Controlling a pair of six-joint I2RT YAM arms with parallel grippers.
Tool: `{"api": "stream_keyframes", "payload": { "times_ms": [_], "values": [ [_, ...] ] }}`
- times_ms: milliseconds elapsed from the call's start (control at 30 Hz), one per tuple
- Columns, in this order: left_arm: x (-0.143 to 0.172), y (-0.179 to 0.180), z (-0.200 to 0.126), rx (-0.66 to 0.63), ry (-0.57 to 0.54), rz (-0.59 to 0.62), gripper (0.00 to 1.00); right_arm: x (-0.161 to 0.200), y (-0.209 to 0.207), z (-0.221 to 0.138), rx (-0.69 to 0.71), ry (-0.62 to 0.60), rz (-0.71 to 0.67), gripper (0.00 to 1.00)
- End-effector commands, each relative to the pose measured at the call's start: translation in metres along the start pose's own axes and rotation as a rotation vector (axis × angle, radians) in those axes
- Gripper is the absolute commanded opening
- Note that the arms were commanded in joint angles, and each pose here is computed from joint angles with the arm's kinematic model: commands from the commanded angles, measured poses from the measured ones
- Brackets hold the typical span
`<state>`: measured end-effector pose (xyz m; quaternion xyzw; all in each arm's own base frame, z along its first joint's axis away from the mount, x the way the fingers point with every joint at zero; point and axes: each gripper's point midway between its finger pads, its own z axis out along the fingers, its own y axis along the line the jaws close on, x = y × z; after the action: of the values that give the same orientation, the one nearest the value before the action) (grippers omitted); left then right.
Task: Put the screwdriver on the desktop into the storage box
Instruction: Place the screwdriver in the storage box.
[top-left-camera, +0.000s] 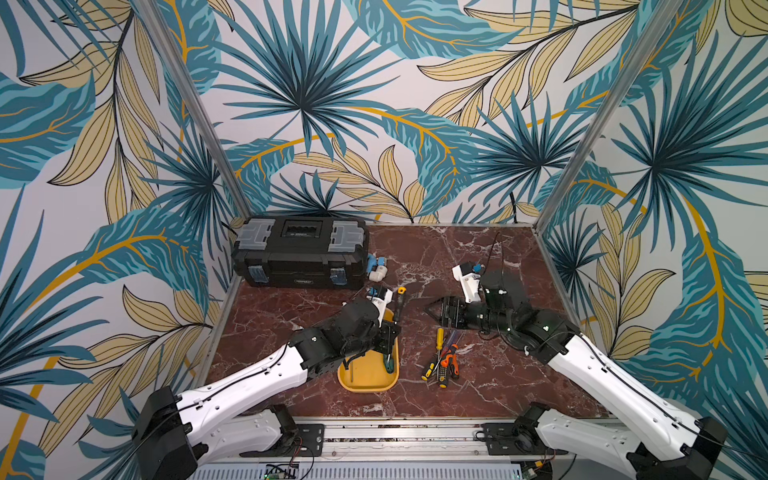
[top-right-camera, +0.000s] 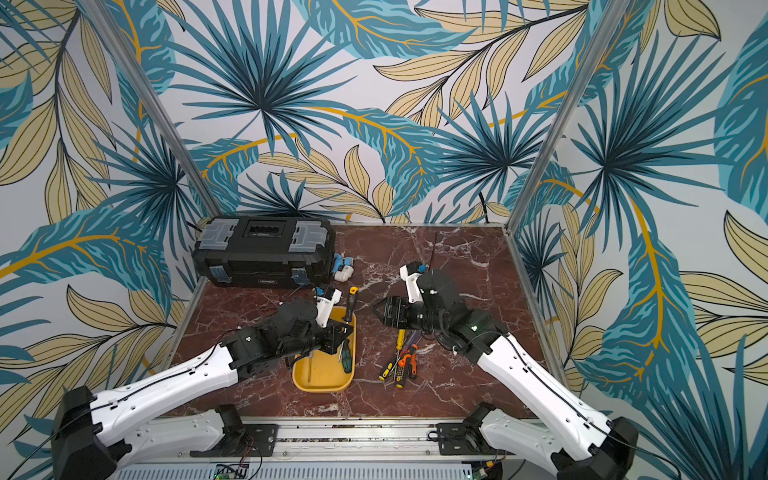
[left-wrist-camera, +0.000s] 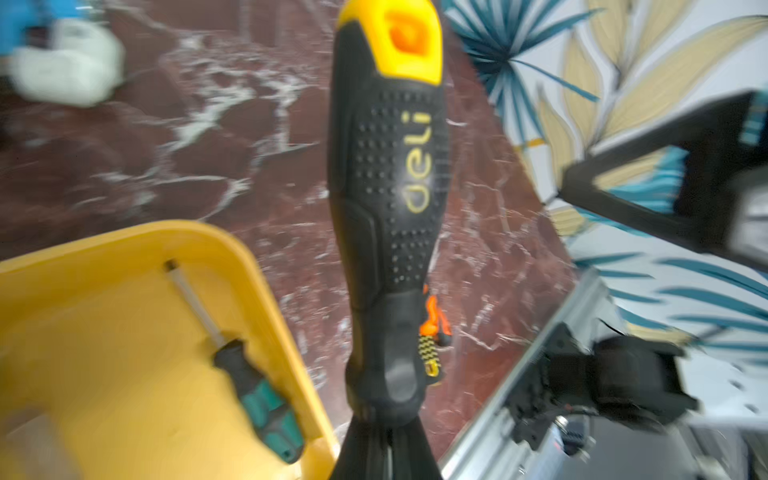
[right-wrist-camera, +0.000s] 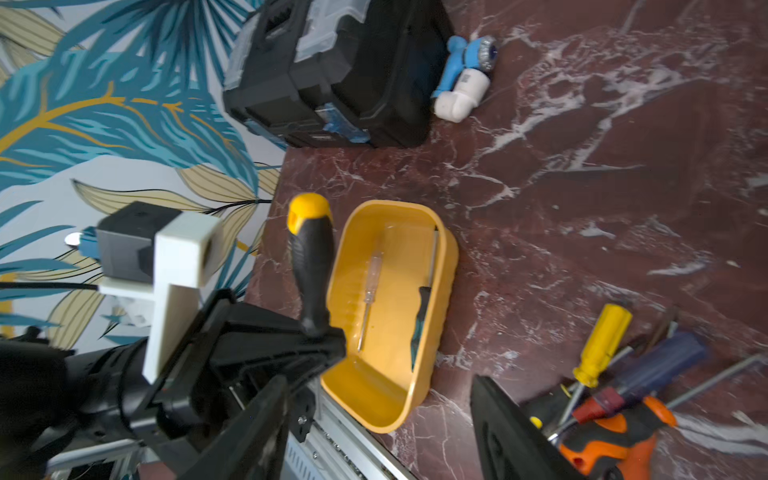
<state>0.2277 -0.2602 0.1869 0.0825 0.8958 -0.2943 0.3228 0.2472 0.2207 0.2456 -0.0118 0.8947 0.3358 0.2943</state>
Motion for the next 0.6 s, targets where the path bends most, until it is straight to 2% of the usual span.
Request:
{"api": "stream_keyframes", "payload": {
  "times_ms": [0, 100, 433, 567],
  "values": [
    [-0.01, 0.062, -0.015, -0.268, -0.055, -0.115, 0.0, 0.016, -0.046, 0.008, 0.214, 0.043, 0.038, 0.71],
    [0.0, 0.071, -0.005, -0.248, -0.016, -0.166, 0.0, 0.029, -0.063, 0.014, 0.28, 0.086, 0.052, 0.66],
    [0.036, 0.077, 0.034, -0.263, 0.176, -0.134, 0.0, 0.077, -0.11, 0.027, 0.423, 0.193, 0.145, 0.54],
    [0.048, 0.084, 0.043, -0.287, 0.209, -0.143, 0.0, 0.09, -0.124, 0.027, 0.473, 0.21, 0.162, 0.51]
  ]
}}
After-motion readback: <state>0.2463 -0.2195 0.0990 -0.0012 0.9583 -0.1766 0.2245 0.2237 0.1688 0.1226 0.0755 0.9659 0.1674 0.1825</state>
